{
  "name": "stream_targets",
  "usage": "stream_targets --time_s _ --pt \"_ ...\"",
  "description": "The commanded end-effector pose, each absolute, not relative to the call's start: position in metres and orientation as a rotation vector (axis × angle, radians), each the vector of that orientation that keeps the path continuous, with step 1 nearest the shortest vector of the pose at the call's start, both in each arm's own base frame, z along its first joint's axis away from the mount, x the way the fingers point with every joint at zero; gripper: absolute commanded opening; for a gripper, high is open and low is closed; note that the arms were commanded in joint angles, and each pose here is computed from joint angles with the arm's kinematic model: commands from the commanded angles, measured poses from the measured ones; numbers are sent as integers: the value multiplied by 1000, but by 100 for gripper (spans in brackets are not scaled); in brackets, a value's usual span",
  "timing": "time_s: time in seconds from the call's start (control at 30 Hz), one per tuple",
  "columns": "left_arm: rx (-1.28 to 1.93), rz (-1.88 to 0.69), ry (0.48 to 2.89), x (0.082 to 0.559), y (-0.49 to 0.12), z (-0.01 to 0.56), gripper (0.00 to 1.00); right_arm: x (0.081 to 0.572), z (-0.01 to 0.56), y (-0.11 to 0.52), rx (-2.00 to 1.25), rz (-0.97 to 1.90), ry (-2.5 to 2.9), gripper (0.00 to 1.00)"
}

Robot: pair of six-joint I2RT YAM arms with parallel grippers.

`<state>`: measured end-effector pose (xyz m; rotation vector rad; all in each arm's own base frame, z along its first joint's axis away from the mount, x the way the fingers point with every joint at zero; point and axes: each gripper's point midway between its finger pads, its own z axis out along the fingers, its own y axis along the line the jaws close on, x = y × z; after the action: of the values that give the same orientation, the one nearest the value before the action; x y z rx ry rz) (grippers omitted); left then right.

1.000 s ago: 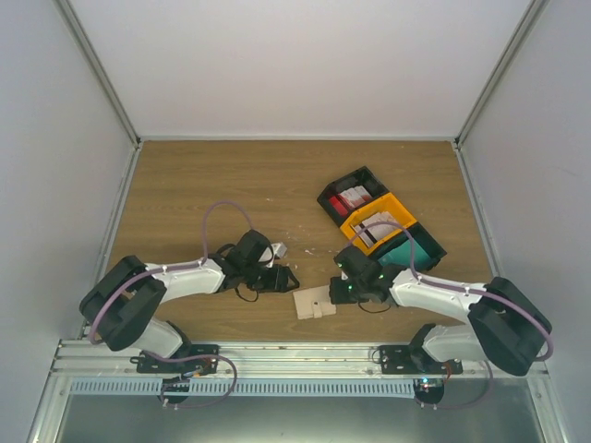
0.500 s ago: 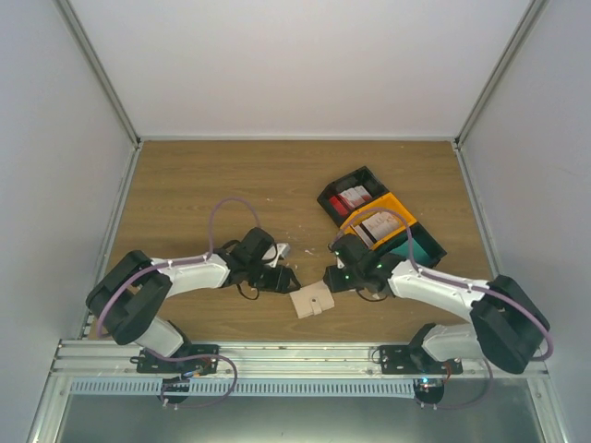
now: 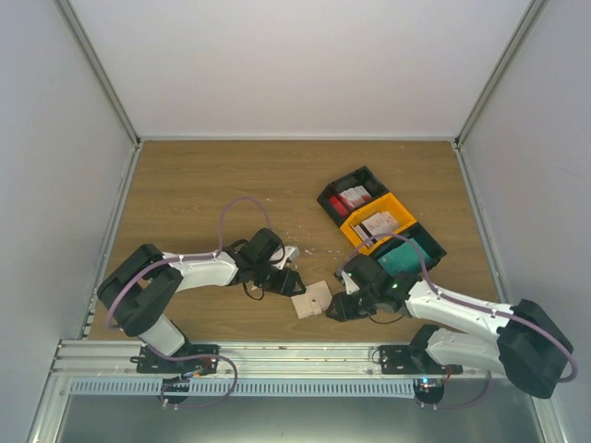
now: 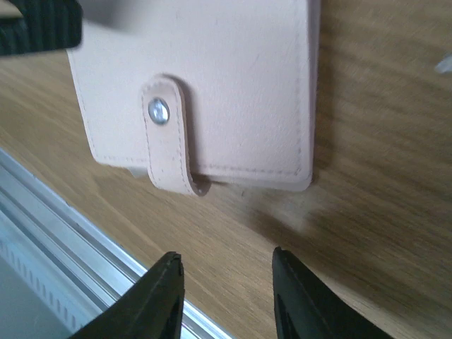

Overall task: Put the credit cards into the card holder
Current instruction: Pick up the card holder from the center of the board.

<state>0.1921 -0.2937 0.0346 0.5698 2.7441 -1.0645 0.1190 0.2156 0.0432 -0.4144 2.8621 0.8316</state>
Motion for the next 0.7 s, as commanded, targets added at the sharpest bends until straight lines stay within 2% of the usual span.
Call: stream_targets --time_s 0.0,0.27,0.4,0.53,0.6,0.67 --pt "616 -1092 2729 190 -301 34 57 103 38 227 -450 960 2921 34" --pt "643 -1163 2762 178 -304 29 53 132 11 218 -349 710 2926 29" --pt "711 -1312 2741 165 -310 34 53 149 0 208 -281 556 2914 25" --pt "733 -1441 2736 157 -316 36 52 156 -8 207 -247 536 2896 21" --pt "725 -1482 2733 155 -319 37 50 156 -13 206 -234 541 2895 20" --pt "704 -1490 2734 157 -320 38 43 155 -15 206 -224 552 2888 19"
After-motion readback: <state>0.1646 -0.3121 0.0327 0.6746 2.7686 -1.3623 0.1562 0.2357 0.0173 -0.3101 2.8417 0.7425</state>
